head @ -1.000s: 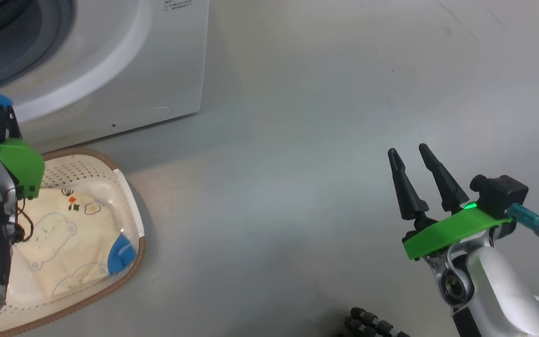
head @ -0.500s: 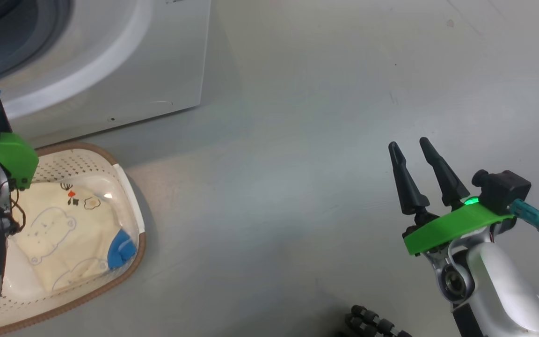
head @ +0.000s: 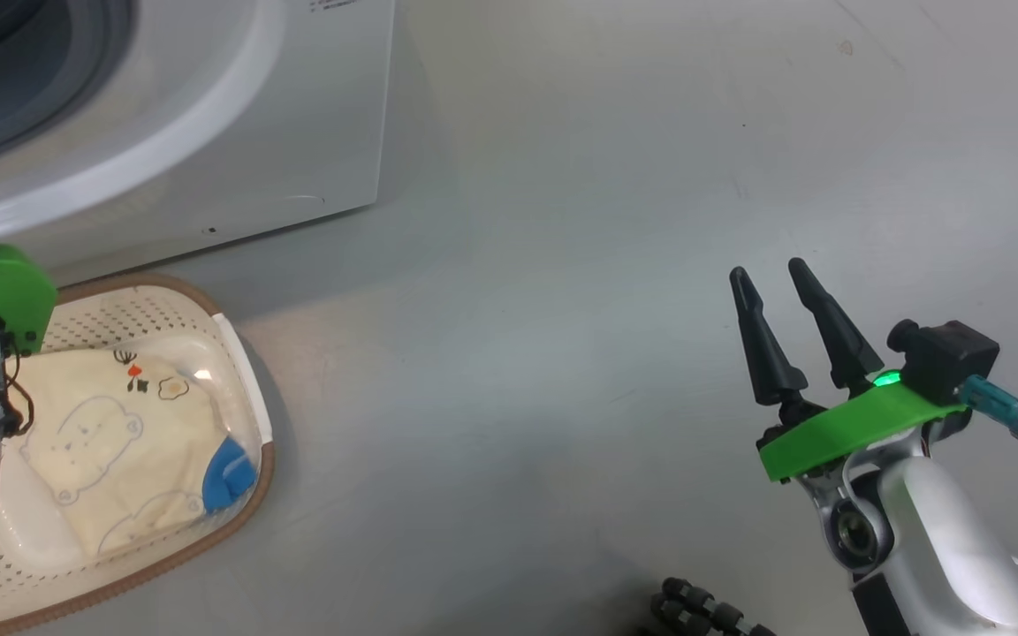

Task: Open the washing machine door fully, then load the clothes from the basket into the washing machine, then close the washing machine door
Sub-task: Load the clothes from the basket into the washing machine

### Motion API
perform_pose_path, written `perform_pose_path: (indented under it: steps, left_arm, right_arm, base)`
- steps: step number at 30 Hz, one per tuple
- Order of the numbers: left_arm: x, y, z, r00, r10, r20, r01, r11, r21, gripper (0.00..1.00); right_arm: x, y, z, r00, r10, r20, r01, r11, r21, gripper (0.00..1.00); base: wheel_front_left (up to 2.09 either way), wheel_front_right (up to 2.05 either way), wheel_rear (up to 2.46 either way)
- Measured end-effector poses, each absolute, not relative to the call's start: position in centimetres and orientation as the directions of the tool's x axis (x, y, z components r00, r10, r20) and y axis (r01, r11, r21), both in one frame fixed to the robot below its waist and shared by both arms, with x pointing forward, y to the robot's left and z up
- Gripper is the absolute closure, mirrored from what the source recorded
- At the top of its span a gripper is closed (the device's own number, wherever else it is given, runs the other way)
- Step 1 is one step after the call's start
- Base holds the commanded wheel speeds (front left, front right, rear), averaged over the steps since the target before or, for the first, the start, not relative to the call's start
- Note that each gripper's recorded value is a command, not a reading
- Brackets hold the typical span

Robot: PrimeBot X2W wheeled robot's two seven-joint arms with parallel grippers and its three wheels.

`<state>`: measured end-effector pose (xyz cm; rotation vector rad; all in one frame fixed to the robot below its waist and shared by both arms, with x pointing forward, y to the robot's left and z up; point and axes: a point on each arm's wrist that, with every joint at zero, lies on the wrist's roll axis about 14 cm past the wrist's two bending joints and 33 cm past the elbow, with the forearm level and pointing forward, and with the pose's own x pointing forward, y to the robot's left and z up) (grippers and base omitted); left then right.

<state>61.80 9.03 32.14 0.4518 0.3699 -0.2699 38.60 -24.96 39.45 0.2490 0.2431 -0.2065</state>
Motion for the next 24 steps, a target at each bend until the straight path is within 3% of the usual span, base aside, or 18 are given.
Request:
perform_pose_path:
  steps: [15,24]
  left_arm:
    - [62.2,9.1,32.7,0.879,-0.174,-0.444,0.346,0.874,0.342,1.0]
    - [62.6,8.5,34.0,0.815,-0.193,-0.547,0.404,0.866,0.296,1.0]
  right_arm:
    - [39.4,-24.3,39.0,0.953,-0.151,-0.262,0.216,0.947,0.24,0.0]
    - [39.9,-23.3,38.7,0.956,-0.121,-0.266,0.192,0.948,0.256,0.0]
  base:
    - [0.0,0.0,0.0]
    - [0.0,0.0,0.0]
